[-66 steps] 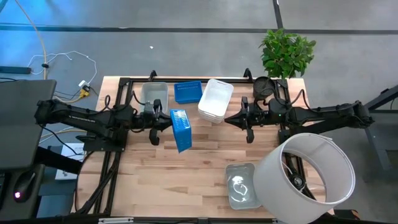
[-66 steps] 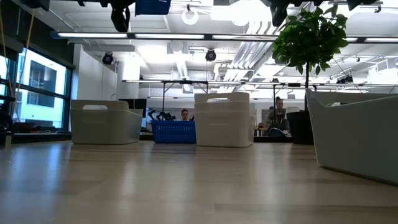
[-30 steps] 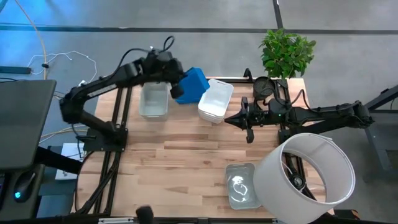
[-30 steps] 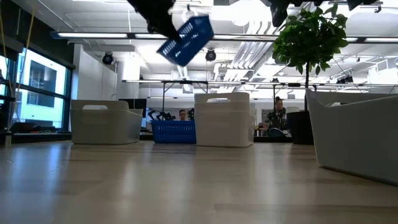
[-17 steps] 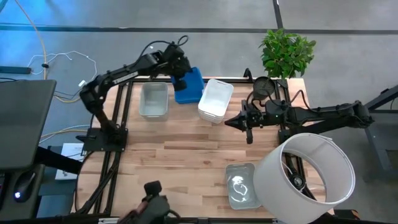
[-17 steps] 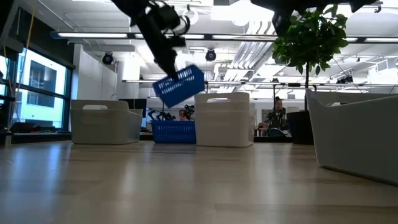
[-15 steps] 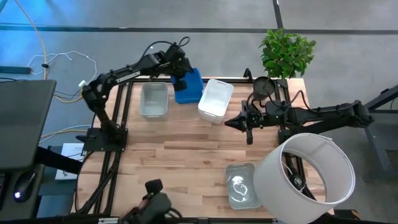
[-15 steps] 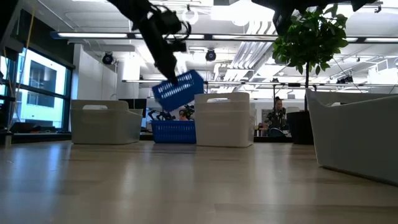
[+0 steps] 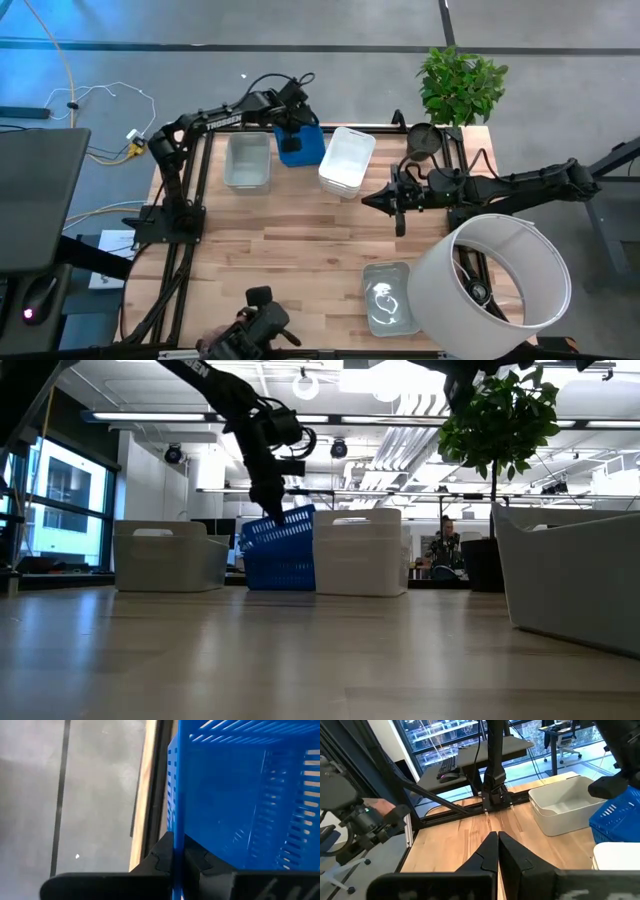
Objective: Stack baskets by color
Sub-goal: Stack the bottom blue bin on the top blue bin
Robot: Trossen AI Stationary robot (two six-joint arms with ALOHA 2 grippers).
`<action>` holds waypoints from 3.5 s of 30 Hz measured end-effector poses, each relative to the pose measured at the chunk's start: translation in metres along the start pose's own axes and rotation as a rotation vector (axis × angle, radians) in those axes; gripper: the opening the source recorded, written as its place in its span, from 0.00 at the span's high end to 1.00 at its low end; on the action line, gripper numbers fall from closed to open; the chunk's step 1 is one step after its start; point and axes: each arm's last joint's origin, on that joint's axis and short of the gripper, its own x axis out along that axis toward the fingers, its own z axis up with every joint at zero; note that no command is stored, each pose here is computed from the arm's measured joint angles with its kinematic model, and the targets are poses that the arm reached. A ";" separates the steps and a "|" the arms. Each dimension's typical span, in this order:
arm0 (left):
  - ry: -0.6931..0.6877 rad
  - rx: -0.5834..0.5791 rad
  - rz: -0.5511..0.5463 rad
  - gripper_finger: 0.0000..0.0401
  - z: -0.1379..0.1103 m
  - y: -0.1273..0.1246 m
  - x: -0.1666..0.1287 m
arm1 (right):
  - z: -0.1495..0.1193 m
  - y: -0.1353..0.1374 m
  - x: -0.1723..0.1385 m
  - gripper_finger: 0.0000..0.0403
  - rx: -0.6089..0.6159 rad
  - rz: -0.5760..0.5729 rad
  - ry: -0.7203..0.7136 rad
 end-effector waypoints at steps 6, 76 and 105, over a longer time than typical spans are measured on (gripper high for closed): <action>0.003 0.033 -0.029 1.00 0.001 -0.004 0.001 | 0.000 0.000 0.000 1.00 0.000 -0.002 0.000; -0.176 -0.128 -0.300 0.86 -0.010 0.001 -0.030 | 0.000 0.000 0.000 1.00 -0.017 0.003 0.001; -0.156 -0.347 -0.322 1.00 -0.030 0.005 -0.006 | -0.001 0.000 0.000 1.00 -0.006 0.008 0.010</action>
